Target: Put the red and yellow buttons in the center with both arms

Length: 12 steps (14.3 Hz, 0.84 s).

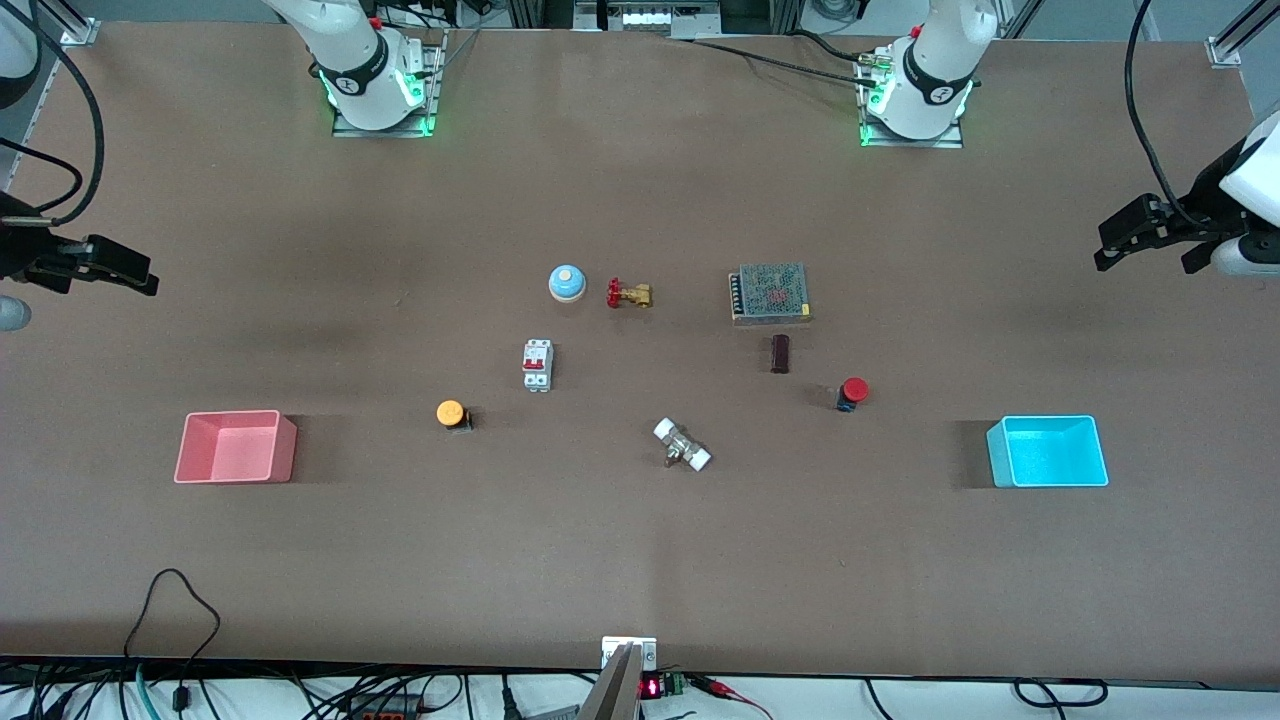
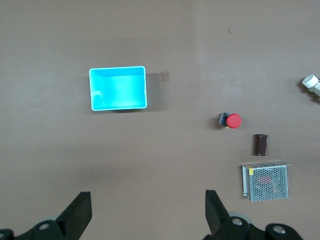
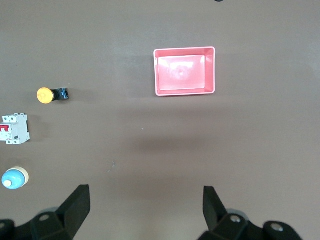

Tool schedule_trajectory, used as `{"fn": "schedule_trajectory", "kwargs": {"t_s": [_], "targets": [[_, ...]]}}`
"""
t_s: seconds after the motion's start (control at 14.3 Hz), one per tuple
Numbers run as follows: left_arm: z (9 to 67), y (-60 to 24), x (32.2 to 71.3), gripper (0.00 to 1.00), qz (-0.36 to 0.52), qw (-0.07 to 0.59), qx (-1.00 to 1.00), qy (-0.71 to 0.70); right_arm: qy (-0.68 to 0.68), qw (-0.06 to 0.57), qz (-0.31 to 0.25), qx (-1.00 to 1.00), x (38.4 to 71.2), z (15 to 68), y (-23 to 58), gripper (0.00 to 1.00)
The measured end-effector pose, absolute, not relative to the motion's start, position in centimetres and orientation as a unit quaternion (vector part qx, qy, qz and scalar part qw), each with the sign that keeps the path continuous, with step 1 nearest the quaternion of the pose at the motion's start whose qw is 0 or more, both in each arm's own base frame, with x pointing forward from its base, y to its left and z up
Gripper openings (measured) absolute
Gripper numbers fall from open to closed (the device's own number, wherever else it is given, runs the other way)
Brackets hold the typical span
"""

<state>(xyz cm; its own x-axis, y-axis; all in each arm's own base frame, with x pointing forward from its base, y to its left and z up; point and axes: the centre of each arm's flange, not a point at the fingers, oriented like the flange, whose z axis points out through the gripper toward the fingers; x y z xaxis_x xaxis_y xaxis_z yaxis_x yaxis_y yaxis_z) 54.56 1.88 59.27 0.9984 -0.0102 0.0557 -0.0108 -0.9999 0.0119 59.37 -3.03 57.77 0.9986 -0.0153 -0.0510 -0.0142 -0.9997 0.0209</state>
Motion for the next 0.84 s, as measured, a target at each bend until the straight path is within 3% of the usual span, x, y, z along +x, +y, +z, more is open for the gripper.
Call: {"fn": "schedule_trajectory", "kwargs": {"t_s": [0.35, 0.84], "targets": [[59.3, 1.9, 54.6, 1.0, 0.031, 0.006, 0.999, -0.005, -0.009, 0.007, -0.022, 1.0, 57.3, 58.1, -3.2, 1.0], [59.6, 1.9, 54.5, 1.0, 0.036, 0.006, 0.999, -0.005, -0.009, 0.007, -0.018, 1.0, 57.1, 58.6, -3.2, 1.0]]}}
